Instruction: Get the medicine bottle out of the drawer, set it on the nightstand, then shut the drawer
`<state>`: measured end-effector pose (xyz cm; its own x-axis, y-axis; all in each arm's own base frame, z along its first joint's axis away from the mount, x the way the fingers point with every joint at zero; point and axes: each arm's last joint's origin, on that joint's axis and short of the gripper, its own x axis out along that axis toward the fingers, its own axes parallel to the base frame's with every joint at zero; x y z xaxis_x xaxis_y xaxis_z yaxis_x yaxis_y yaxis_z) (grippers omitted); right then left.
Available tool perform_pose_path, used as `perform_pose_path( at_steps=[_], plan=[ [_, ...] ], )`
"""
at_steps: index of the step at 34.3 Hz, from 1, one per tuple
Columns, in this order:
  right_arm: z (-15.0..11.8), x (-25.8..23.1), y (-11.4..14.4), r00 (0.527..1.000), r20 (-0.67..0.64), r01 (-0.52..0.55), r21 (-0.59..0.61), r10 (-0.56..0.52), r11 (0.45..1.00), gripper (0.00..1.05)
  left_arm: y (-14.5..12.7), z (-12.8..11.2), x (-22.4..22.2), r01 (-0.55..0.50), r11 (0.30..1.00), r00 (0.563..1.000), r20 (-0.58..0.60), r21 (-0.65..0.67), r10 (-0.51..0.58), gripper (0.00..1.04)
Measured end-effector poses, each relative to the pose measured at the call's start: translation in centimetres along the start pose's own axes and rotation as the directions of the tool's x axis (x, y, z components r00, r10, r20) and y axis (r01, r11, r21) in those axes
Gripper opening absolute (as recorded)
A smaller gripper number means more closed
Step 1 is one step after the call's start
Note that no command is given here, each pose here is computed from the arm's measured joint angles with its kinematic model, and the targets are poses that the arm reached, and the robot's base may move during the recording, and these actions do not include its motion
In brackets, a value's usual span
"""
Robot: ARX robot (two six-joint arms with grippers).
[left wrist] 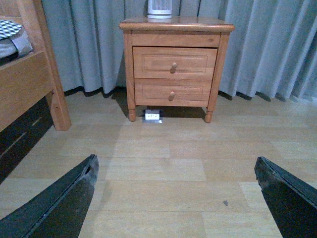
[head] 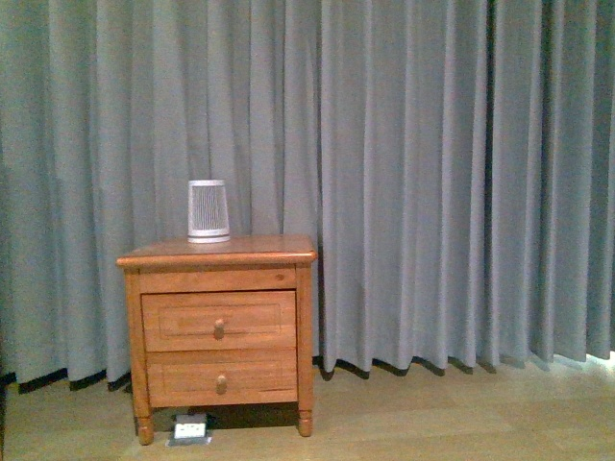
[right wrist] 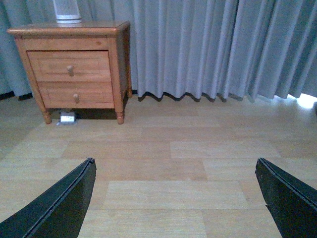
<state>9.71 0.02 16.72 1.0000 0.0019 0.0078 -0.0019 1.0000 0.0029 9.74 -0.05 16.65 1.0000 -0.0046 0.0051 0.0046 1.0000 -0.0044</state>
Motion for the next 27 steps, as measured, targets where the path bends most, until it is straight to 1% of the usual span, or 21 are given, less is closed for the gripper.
perform_pose_path(
  at_steps=[27],
  plan=[
    [0.0,0.0,0.0,1.0,0.0,0.0,0.0,0.0,1.0,0.98,0.0,0.0,0.0,0.0,1.0,1.0,0.0,0.0,0.0,0.98]
  ],
)
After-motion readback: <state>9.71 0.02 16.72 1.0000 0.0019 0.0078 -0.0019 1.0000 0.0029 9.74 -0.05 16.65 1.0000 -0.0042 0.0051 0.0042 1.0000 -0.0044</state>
